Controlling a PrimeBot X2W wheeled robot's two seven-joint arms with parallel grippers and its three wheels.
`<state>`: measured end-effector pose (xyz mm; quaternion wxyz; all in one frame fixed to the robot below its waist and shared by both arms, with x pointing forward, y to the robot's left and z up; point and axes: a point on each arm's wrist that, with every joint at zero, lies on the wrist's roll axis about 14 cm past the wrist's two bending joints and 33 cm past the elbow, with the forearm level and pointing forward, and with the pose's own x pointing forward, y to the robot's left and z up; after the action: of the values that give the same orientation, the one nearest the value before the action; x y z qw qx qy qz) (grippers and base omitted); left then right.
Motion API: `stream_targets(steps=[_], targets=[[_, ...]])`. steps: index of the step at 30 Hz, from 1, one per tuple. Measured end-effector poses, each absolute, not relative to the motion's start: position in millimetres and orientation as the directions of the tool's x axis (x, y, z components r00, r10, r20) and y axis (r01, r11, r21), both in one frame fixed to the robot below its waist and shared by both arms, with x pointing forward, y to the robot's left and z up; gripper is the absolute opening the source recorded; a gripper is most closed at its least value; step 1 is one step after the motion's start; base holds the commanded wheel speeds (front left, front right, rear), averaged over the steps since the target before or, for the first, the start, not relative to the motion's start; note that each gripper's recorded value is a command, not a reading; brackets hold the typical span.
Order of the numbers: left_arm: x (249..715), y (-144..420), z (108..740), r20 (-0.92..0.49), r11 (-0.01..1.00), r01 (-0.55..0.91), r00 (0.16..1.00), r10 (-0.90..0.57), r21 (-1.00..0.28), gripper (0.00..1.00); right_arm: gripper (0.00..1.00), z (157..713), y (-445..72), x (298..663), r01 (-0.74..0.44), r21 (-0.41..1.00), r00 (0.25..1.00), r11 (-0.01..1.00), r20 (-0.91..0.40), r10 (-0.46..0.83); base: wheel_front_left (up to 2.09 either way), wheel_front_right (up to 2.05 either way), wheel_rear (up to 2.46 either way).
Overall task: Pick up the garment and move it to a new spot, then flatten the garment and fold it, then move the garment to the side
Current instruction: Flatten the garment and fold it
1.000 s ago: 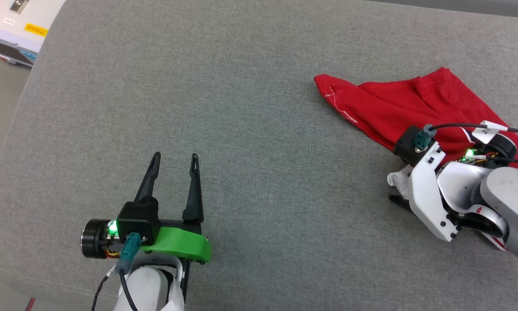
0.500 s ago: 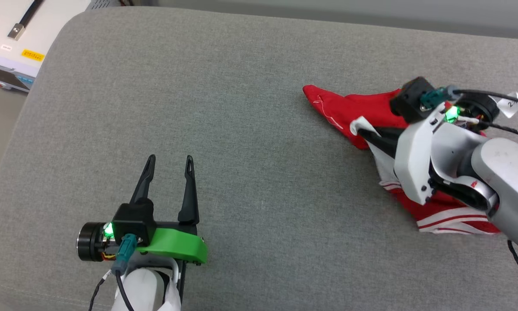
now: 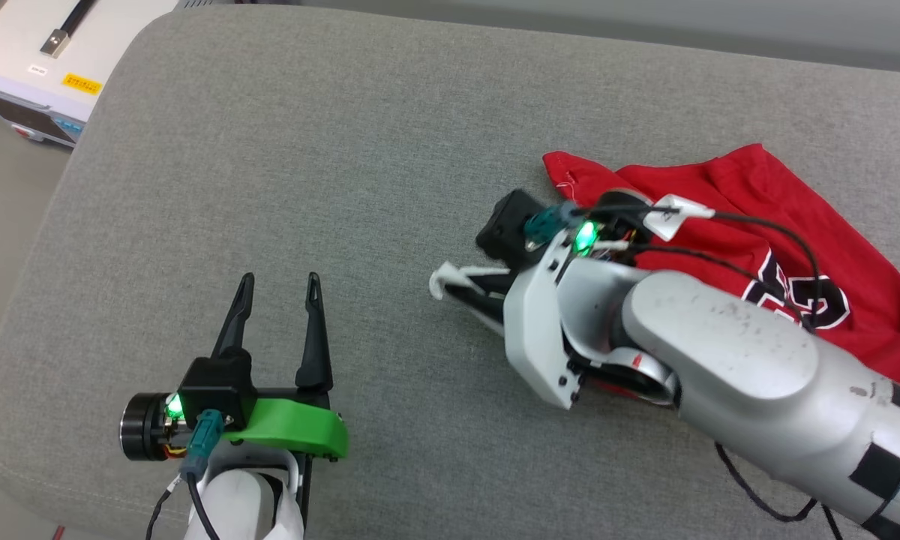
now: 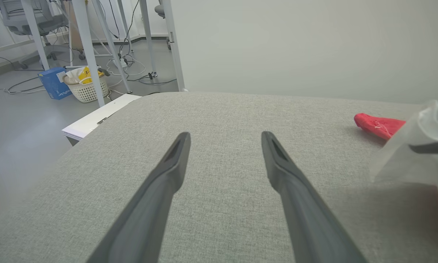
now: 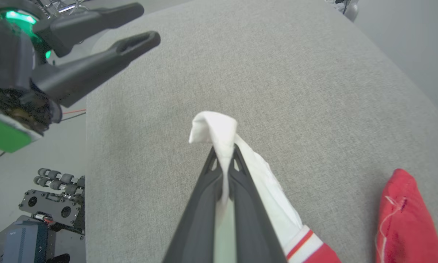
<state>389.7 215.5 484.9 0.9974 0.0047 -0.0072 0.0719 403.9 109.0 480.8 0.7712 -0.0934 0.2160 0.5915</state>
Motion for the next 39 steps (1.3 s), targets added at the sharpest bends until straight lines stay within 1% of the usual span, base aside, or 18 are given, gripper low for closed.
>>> stream_targets(steps=[2,4,7,10,12,14,15,16,17,23,27,30,32,35,39], targets=[[389.0,219.6,483.2,0.010,0.988,-0.155,0.988,0.155,0.012,1.00,0.00,460.6,113.2,389.9,-0.957,0.137,0.159,0.256,-0.490,0.857,0.00,0.00,0.00],[388.5,222.4,481.4,0.004,0.986,-0.164,0.987,0.164,0.015,1.00,0.00,439.3,112.7,376.9,-0.950,0.186,0.117,0.252,-0.536,0.836,0.00,0.00,0.00],[388.1,224.8,478.9,-0.003,0.985,-0.171,0.985,0.171,0.018,1.00,0.00,406.1,103.2,359.4,-0.933,0.241,0.072,0.269,-0.607,0.792,0.00,0.00,0.00],[388.0,226.3,476.8,-0.009,0.984,-0.175,0.985,0.175,0.020,1.00,0.00,375.5,89.7,337.3,-0.927,0.257,0.025,0.272,-0.683,0.730,0.00,0.00,0.00],[388.3,226.3,476.5,-0.010,0.984,-0.174,0.985,0.175,0.020,1.00,0.00,372.0,89.9,330.9,-0.927,0.260,0.018,0.269,-0.688,0.726,0.00,0.00,0.00],[388.6,225.9,476.9,-0.009,0.985,-0.173,0.985,0.173,0.019,1.00,0.00,374.8,91.7,331.6,-0.933,0.243,0.031,0.264,-0.678,0.734,0.00,0.00,0.00],[388.7,225.2,477.7,-0.006,0.985,-0.171,0.985,0.171,0.018,1.00,0.27,377.2,92.7,331.7,-0.934,0.240,0.040,0.265,-0.666,0.745,0.00,0.00,0.00],[388.7,224.6,478.6,-0.004,0.985,-0.169,0.986,0.169,0.018,1.00,0.78,379.5,93.5,331.6,-0.934,0.238,0.048,0.266,-0.653,0.755,0.00,0.00,0.00],[388.4,224.0,480.0,0.001,0.986,-0.167,0.986,0.167,0.019,1.00,1.00,383.7,95.0,331.8,-0.936,0.231,0.061,0.264,-0.633,0.772,0.00,0.00,0.00],[381.8,221.8,489.8,0.027,0.988,-0.155,0.988,0.155,0.023,1.00,1.00,430.7,104.0,339.2,-0.949,0.182,0.157,0.256,-0.431,0.888,0.00,0.00,0.00],[372.6,223.2,494.3,0.039,0.987,-0.156,0.987,0.155,0.025,1.00,1.00,469.2,92.5,357.4,-0.939,0.145,0.264,0.312,-0.278,0.923,0.00,0.00,0.00],[370.4,219.4,500.2,0.057,0.990,-0.139,0.989,0.137,0.029,1.00,1.00,494.5,69.4,380.8,-0.908,0.102,0.388,0.407,-0.161,0.907,0.00,0.00,0.00],[371.5,216.4,505.6,0.075,0.992,-0.124,0.990,0.122,0.028,1.00,1.00,509.5,48.0,397.0,-0.870,0.074,0.482,0.488,-0.077,0.873,0.00,0.00,0.00],[374.7,211.4,513.8,0.101,0.995,-0.100,0.990,0.096,0.030,1.00,1.00,521.6,18.5,411.1,-0.806,0.050,0.590,0.590,0.001,0.807,0.00,0.00,0.00],[379.5,203.1,522.4,0.128,0.998,-0.059,0.990,0.054,0.036,1.00,1.00,530.7,-23.0,422.2,-0.695,0.033,0.718,0.718,0.069,0.693,0.00,0.00,0.00]])
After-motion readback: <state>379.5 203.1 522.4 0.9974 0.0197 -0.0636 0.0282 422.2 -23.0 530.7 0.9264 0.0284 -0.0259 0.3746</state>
